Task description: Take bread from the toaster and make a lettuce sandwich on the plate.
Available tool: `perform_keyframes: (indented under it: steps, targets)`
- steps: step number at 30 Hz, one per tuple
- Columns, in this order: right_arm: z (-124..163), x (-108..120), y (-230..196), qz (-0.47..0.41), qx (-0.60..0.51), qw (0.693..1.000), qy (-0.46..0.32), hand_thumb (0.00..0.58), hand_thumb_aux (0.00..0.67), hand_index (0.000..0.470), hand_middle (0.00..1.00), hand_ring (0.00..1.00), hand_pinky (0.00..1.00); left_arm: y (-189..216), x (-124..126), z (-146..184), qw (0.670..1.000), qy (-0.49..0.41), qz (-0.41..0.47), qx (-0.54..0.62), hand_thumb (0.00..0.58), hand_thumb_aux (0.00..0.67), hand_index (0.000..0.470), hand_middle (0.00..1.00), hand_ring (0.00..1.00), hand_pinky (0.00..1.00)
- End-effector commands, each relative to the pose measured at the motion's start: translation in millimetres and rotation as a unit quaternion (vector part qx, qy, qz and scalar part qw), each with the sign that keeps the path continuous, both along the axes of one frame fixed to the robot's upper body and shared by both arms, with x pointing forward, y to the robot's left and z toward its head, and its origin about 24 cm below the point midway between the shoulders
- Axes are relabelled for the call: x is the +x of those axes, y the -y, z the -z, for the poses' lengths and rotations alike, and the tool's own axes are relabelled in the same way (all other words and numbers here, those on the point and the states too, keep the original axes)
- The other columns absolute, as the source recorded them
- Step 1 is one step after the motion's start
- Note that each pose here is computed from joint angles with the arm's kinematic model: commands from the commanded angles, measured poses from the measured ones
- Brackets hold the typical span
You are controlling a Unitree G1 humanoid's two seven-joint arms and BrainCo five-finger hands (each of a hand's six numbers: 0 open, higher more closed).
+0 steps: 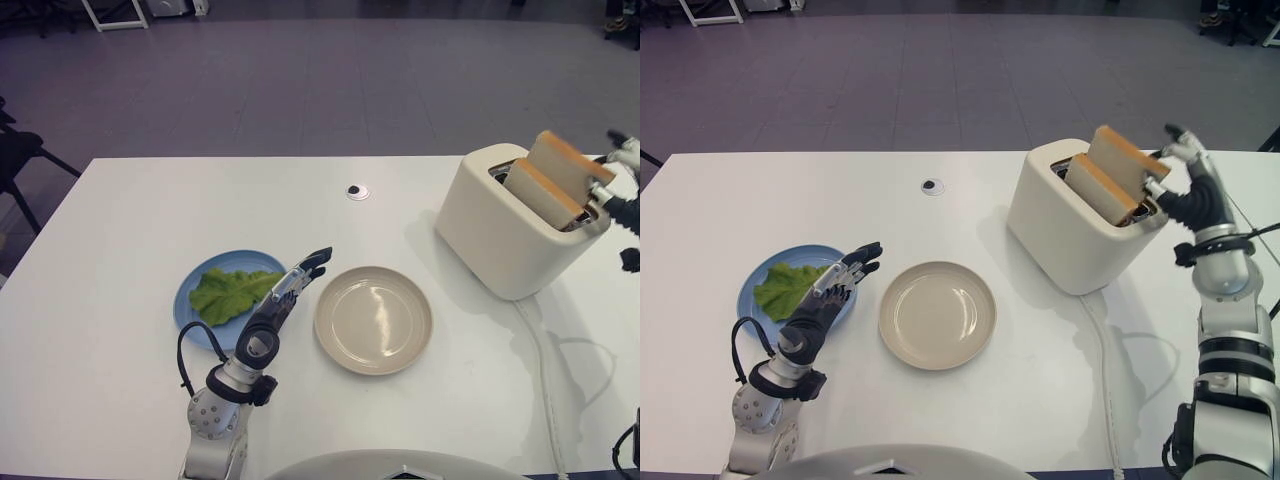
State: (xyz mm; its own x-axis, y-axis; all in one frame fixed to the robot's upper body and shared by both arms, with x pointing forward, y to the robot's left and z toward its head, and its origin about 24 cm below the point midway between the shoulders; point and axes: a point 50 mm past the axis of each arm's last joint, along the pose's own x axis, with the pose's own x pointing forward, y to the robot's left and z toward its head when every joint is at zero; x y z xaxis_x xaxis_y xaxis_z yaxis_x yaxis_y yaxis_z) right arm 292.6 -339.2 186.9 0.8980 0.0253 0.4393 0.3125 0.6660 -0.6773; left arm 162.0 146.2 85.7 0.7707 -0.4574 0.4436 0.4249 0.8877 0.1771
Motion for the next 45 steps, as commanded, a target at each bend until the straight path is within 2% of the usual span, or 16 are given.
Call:
perform_keyframes:
  steps: [1, 4, 6, 8, 11, 16, 21, 25, 32, 38, 39, 40, 41, 42, 45]
  targets:
    - [-67.2, -6.9, -18.0, -0.061, 0.0, 0.992, 0.114, 0.58, 0.67, 0.47, 0.0, 0.0, 0.0, 0.3, 1.7, 1.5, 1.0, -0.004, -0.001, 0.003, 0.0, 0.0, 0.0, 0.0, 0.0, 0.0]
    - [-79.3, -14.2, -39.6, -0.126, 0.013, 0.984, 0.122, 0.58, 0.67, 0.47, 0.0, 0.0, 0.0, 1.0, 1.5, 1.1, 1.0, -0.002, -0.001, 0.002, 0.0, 0.0, 0.0, 0.0, 0.0, 0.0]
    - [-65.7, -19.9, -68.5, -0.209, 0.014, 0.975, 0.069, 0.58, 0.67, 0.47, 0.0, 0.0, 0.0, 1.6, 1.3, 0.5, 1.0, -0.001, 0.0, 0.002, 0.0, 0.0, 0.0, 0.0, 0.0, 0.0]
    - [-43.3, -31.7, -102.6, -0.301, 0.01, 0.954, 0.004, 0.58, 0.67, 0.47, 0.0, 0.0, 0.0, 1.6, 0.9, -0.1, 1.0, -0.001, -0.001, 0.001, 0.0, 0.0, 0.0, 0.0, 0.0, 0.0]
    - [-22.2, -45.5, -133.6, -0.36, -0.016, 0.932, -0.038, 0.58, 0.67, 0.47, 0.0, 0.0, 0.0, 0.8, 1.0, -0.7, 1.0, 0.0, -0.002, 0.0, 0.0, 0.0, 0.0, 0.0, 0.0, 0.0]
    - [6.7, -46.2, -169.2, -0.372, -0.096, 0.922, -0.046, 0.58, 0.67, 0.47, 0.0, 0.0, 0.0, -0.3, 2.3, -0.9, 1.0, 0.001, -0.002, -0.001, 0.0, 0.0, 0.0, 0.0, 0.0, 0.0]
    - [51.3, -40.2, -199.7, -0.355, -0.21, 0.91, -0.052, 0.58, 0.67, 0.47, 0.0, 0.0, 0.0, -0.2, 2.7, -1.2, 1.0, 0.002, -0.001, -0.002, 0.0, 0.0, 0.0, 0.0, 0.0, 0.0]
    - [75.3, -34.7, -210.9, -0.35, -0.234, 0.906, -0.053, 0.58, 0.67, 0.47, 0.0, 0.0, 0.0, 1.3, 2.3, -1.3, 1.0, 0.002, 0.001, -0.004, 0.0, 0.0, 0.0, 0.0, 0.0, 0.0]
    - [109.1, -63.5, -206.1, -0.39, -0.302, 0.866, -0.08, 0.58, 0.67, 0.47, 0.0, 0.0, 0.0, 3.7, 0.4, -3.3, 1.0, 0.003, 0.005, -0.006, 0.0, 0.0, 0.0, 0.0, 0.0, 0.0]
    - [120.4, -89.7, -196.8, -0.431, -0.325, 0.835, -0.103, 0.58, 0.67, 0.47, 0.0, 0.0, 0.0, 3.7, -0.2, -4.7, 1.0, 0.003, 0.006, -0.007, 0.0, 0.0, 0.0, 0.0, 0.0, 0.0]
    - [122.5, -91.0, -196.1, -0.435, -0.329, 0.831, -0.11, 0.555, 0.531, 0.372, 0.0, 0.0, 0.0, 3.5, 0.0, -4.7, 1.0, 0.003, 0.005, -0.007, 0.0, 0.0, 0.0, 0.0, 0.0, 0.0]
    - [124.0, -91.6, -195.8, -0.437, -0.332, 0.828, -0.115, 0.527, 0.468, 0.328, 0.0, 0.0, 0.0, 3.4, 0.2, -4.8, 1.0, 0.003, 0.005, -0.007, 0.0, 0.0, 0.0, 0.0, 0.0, 0.0]
    - [126.2, -92.0, -195.6, -0.439, -0.335, 0.825, -0.121, 0.244, 0.16, 0.112, 0.0, 0.0, 0.0, 3.3, 0.5, -4.7, 1.0, 0.003, 0.006, -0.006, 0.0, 0.0, 0.0, 0.0, 0.0, 0.0]
    - [129.5, -93.0, -196.0, -0.444, -0.336, 0.82, -0.133, 0.0, 0.0, 0.0, 0.0, 0.0, 0.0, 3.1, 1.2, -4.4, 1.0, 0.003, 0.006, -0.006, 0.0, 0.0, 0.0, 0.0, 0.0, 0.0]
    - [141.6, -99.1, -197.2, -0.463, -0.342, 0.799, -0.172, 0.0, 0.0, 0.0, 0.0, 0.0, 0.0, 2.2, 2.3, -3.4, 1.0, 0.002, 0.004, 0.006, 0.0, 0.0, 0.0, 0.0, 0.0, 0.0]
